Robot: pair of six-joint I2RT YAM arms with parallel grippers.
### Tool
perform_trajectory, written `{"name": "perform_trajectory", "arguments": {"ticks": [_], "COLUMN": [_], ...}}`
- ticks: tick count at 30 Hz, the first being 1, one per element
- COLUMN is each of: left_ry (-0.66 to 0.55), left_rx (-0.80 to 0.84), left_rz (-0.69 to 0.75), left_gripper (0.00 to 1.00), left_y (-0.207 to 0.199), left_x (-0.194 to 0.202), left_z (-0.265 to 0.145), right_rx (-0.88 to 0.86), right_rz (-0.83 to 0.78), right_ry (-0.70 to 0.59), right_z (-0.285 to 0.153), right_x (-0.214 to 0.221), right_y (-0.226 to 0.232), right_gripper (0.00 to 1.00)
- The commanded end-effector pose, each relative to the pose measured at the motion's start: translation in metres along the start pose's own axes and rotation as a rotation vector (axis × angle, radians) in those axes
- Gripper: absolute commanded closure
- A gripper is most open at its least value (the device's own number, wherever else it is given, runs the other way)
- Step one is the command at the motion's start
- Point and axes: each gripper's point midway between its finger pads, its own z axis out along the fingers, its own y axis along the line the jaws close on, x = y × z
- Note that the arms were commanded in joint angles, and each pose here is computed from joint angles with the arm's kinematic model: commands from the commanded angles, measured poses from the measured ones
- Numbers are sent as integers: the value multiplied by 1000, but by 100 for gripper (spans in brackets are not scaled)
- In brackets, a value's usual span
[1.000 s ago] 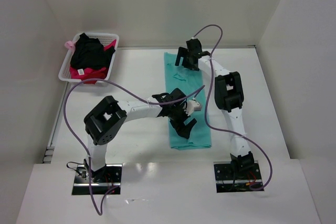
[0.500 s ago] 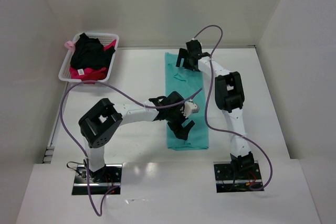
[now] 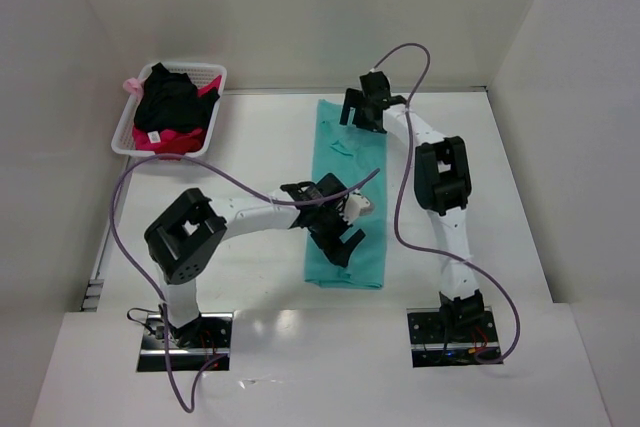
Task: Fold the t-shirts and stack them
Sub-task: Rotate the tshirt 90 degrees
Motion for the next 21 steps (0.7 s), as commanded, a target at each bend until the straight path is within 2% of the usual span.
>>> {"name": "perform_trajectory", "arguments": {"ticks": [1, 2, 3, 6, 7, 10, 12, 13, 14, 15, 17, 21], "left_ry": [-15, -45, -96, -185, -214, -300, -369, -395, -417, -483, -529, -774], "left_rx": [-56, -83, -94, -115, -123, -151, -196, -210, -243, -261, -328, -369], "left_rz": [-33, -23, -16, 11, 9, -14, -46, -81, -114, -129, -197, -227], "left_gripper": [0, 0, 0, 0, 0, 0, 0, 0, 0, 0, 0, 0], "left_y": [-2, 0, -4, -10, -12, -18, -18, -18, -14, -17, -8, -16], "left_x": [-10, -19, -32, -51, -58, -70, -72, -71, -68, -71, -62, -68], "left_z": [-36, -43, -58, -87, -95, -124, -146, -152, -159, -179, -193, -261], "right_rx": [-95, -100, -163, -223, -223, -205, -175, -147, -144, -138, -115, -121], "right_rz": [-22, -9, -7, 10, 16, 19, 14, 15, 17, 5, -3, -21], "right_ry": [-216, -238, -279, -319, -341, -333, -317, -276, -295, -286, -254, -153], "right_z": [-94, -104, -134, -166, -187, -213, -216, -206, -214, -211, -195, -152], "right_x": [-94, -105, -122, -129, -130, -113, -98, -74, -72, -64, -51, -25], "right_y": [31, 23, 32, 27, 20, 10, -1, -12, -15, -19, -29, -31], "right_gripper": [0, 0, 0, 0, 0, 0, 0, 0, 0, 0, 0, 0]}}
